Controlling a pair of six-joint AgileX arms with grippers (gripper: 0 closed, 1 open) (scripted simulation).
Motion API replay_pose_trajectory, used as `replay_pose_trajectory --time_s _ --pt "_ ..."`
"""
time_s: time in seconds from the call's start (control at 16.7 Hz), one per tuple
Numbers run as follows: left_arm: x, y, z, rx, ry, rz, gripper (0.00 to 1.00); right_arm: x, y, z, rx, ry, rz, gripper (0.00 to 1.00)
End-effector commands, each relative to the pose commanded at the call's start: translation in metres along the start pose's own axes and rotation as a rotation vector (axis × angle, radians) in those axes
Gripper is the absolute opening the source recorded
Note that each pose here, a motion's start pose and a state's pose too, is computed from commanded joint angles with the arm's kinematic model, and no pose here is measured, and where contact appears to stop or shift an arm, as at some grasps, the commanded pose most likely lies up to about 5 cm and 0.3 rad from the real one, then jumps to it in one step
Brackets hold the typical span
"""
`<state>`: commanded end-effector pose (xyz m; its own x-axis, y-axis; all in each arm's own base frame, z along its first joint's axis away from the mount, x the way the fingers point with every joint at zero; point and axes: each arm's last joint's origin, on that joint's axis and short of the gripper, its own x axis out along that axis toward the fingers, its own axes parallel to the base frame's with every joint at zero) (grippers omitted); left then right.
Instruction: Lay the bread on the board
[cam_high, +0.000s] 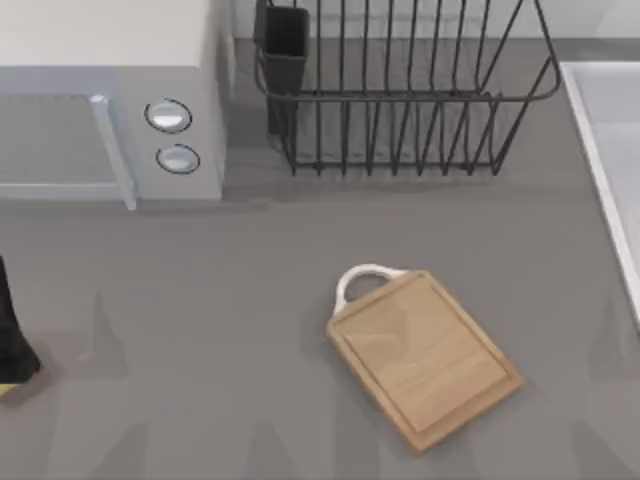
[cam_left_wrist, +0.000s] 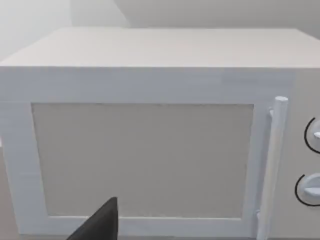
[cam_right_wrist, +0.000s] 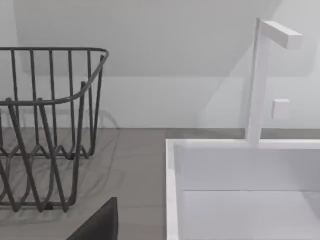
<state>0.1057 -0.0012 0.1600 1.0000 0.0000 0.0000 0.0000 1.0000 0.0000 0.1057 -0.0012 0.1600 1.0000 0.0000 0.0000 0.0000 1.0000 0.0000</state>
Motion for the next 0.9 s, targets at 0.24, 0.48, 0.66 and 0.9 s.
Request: replay_pose_trajectory --time_s 0.24,0.48,0.66,0.9 --pt "0.0 0.0 0.005 0.027 0.031 0.001 1.0 0.0 0.0 0.0 0.0 0.0 0.0 1.0" --pt "0.007 0.002 0.026 0.161 0.209 -0.006 1.0 0.0 0.0 0.0 0.0 0.0 0.0 1.0" --pt "0.026 0.004 0.041 0.302 0.454 -0.049 1.0 0.0 0.0 0.0 0.0 0.0 0.0 1.0" --pt "0.069 0.008 0.043 0.483 0.863 -0.197 1.0 0.0 0.0 0.0 0.0 0.0 0.0 1.0"
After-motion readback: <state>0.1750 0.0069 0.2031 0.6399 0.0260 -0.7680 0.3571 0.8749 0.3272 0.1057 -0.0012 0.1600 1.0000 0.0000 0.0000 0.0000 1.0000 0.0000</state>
